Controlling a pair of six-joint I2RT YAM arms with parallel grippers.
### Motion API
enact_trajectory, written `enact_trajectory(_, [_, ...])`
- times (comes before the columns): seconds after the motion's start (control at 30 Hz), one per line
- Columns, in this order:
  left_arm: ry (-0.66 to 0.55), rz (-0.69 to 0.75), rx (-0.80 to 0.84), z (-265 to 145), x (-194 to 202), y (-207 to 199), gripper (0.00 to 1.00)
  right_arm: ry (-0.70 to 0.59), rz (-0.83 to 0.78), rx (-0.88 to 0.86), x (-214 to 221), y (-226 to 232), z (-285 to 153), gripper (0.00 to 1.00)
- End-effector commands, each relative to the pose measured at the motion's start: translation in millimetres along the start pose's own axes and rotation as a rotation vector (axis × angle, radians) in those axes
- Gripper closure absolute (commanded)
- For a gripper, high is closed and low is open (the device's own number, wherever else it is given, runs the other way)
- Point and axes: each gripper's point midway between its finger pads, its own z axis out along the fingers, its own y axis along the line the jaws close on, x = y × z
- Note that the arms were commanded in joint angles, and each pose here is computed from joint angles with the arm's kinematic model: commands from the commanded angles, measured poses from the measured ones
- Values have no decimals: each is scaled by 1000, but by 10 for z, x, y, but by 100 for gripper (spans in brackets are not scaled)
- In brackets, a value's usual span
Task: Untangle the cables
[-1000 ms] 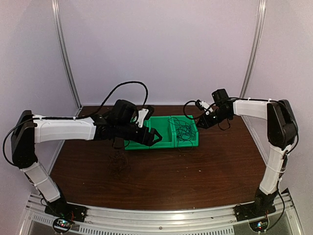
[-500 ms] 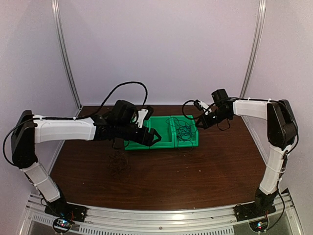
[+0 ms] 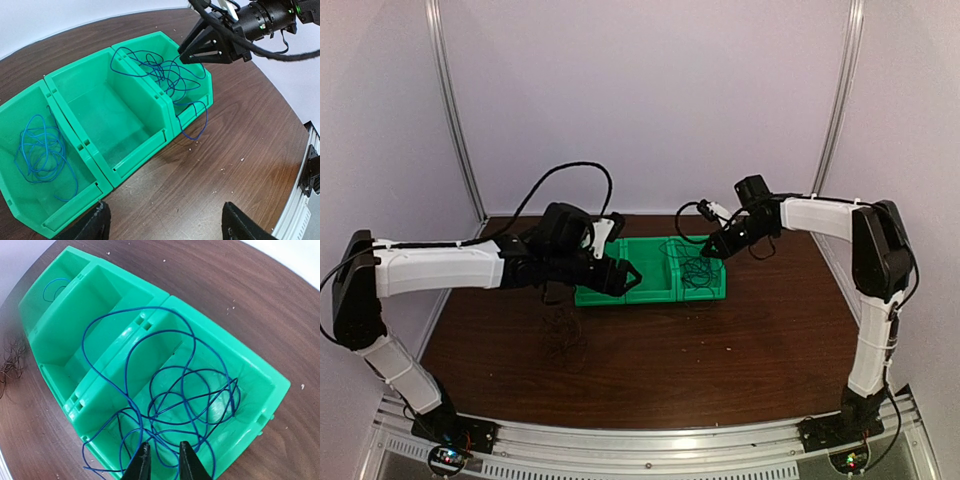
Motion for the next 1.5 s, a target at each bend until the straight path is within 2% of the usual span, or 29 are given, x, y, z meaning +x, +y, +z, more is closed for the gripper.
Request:
enact_trajectory(0.0, [-61,25,-40,-205,-117,35,21,-21,-139,29,-103,150,-269,65])
enact_trajectory(0.1, [-82,36,-65,-290,-144,70,20,-49,-265,76,-131,207,-503,50])
enact_trajectory(0.27, [-82,41,-68,-306,-125,81,19,38,-378,86,70,314,-494,44])
enact_trajectory(0.43, [-77,41,-68,-292,-111,83,19,140,-450,123,278,407,-216,45])
enact_trajectory(0.7, [-79,40,-67,-341,-80,88,19,176,-440,287,231,224,91,51])
enact_trajectory(0.97, [-73,37,-70,-299,-38,106,19,170,-433,324,145,203,154,64])
enact_trajectory(1.13, [-69,42,-61,-249,-53,91,19,194,-405,366,179,76,287,79])
enact_trajectory(1.2, [-64,41,-59,-238,-45,87,19,213,-393,364,210,44,365,90])
enact_trajectory(1.33, [-67,39,-55,-260,-40,81,19,227,-376,354,228,19,489,99])
enact_trajectory(1.47, [-72,33,-62,-292,-24,97,19,236,-355,314,279,55,573,100])
